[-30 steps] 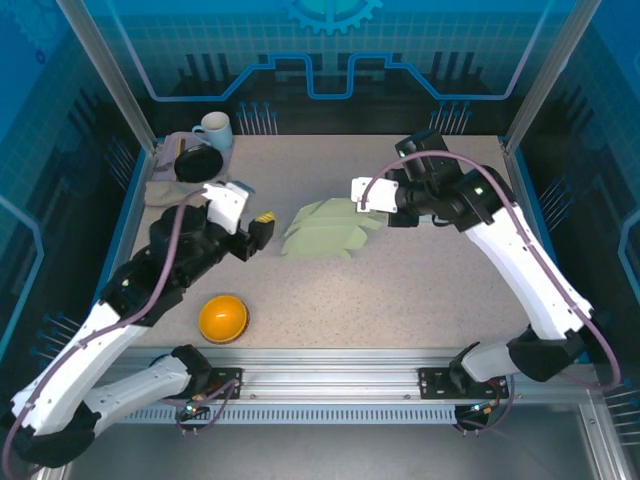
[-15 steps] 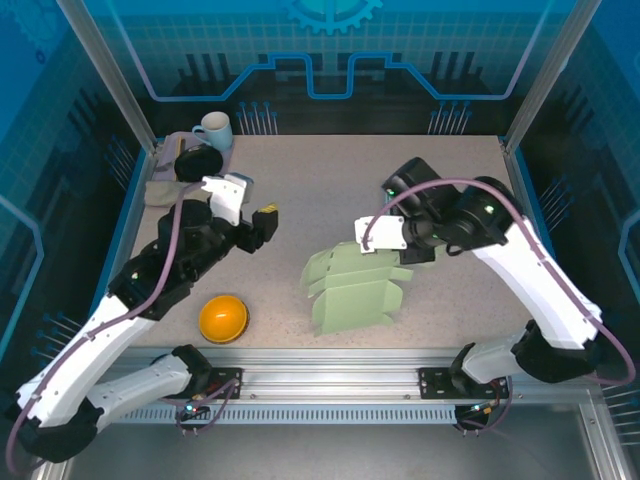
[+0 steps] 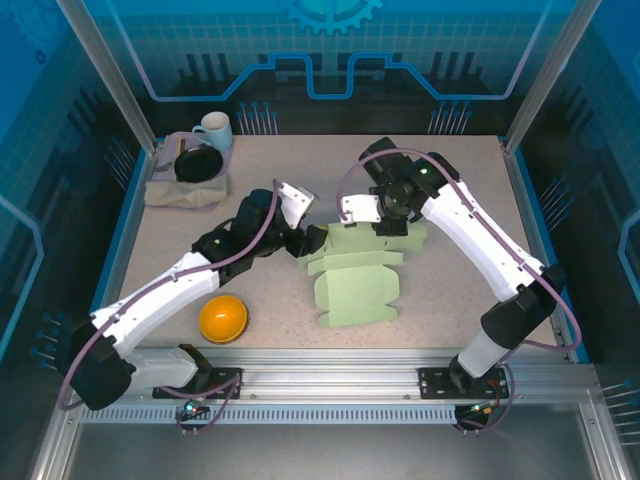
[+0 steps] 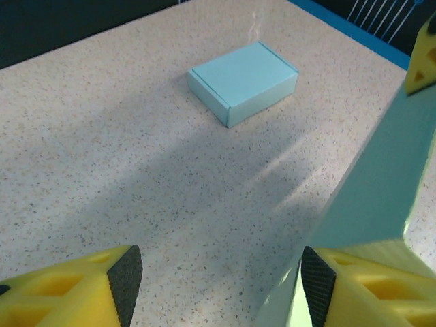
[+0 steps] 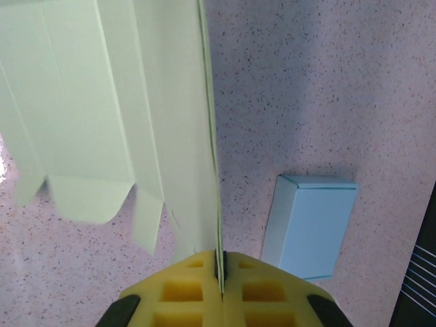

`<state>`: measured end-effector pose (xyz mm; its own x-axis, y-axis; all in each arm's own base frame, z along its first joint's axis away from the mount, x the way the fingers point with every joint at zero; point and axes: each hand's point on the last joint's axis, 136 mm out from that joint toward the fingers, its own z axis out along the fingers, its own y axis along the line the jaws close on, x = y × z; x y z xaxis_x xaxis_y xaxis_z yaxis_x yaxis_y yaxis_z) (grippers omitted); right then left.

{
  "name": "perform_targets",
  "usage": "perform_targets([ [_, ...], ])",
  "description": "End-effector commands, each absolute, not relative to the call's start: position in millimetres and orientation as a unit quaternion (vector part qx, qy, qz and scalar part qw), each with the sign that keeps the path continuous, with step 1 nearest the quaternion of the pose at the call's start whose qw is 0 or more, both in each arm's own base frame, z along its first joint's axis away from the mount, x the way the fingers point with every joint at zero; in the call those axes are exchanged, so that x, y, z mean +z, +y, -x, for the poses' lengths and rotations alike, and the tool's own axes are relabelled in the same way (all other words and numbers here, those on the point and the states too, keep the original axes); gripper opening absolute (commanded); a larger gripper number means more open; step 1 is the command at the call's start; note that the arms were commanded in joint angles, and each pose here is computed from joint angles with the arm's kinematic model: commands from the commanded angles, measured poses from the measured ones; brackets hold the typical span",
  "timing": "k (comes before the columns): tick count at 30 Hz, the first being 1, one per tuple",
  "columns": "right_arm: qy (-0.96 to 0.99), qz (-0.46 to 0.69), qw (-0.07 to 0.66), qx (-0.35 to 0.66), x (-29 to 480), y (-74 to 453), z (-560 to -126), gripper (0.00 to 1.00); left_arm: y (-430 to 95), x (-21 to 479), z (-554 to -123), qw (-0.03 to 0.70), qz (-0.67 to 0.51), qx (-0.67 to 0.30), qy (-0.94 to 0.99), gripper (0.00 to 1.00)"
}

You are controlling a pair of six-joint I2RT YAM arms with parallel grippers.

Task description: Fold the paper box

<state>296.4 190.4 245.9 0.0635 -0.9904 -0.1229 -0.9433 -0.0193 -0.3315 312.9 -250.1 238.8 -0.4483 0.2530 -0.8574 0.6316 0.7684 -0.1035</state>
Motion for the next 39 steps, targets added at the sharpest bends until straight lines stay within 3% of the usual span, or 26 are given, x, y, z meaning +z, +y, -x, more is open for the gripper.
perform_targets([
  [1, 0.669, 0.712, 0.21, -0.03, 251.6, 207.5, -300.8, 0.0, -267.8, 257.4, -308.0, 0.463, -0.298, -0.253, 0.795, 0.66],
  [10, 0.673, 0.704, 0.227, 0.005, 250.1, 211.4, -291.4, 0.0, -276.0, 263.3, -313.1, 0.464, -0.266, -0.287, 0.794, 0.68],
  [20, 0.723, 0.655, 0.219, 0.016, 242.0, 203.8, -295.0, 0.0, -254.2, 263.5, -346.0, 0.463, -0.123, -0.252, 0.841, 0.69],
  [24, 0.748, 0.621, 0.233, -0.02, 239.4, 185.5, -316.1, 0.0, -224.7, 268.8, -334.8, 0.461, -0.103, -0.248, 0.846, 0.7],
  [28, 0.766, 0.597, 0.235, -0.03, 234.4, 175.5, -326.6, 0.0, -189.7, 252.2, -310.6, 0.383, -0.037, -0.278, 0.88, 0.64],
  [33, 0.789, 0.572, 0.223, -0.007, 217.8, 173.5, -335.5, 0.0, -216.6, 248.7, -257.4, 0.333, -0.058, -0.407, 0.849, 0.64],
  [39, 0.801, 0.567, 0.19, 0.023, 195.9, 179.1, -338.1, 0.0, -229.0, 225.1, -254.3, 0.345, -0.071, -0.413, 0.84, 0.66],
])
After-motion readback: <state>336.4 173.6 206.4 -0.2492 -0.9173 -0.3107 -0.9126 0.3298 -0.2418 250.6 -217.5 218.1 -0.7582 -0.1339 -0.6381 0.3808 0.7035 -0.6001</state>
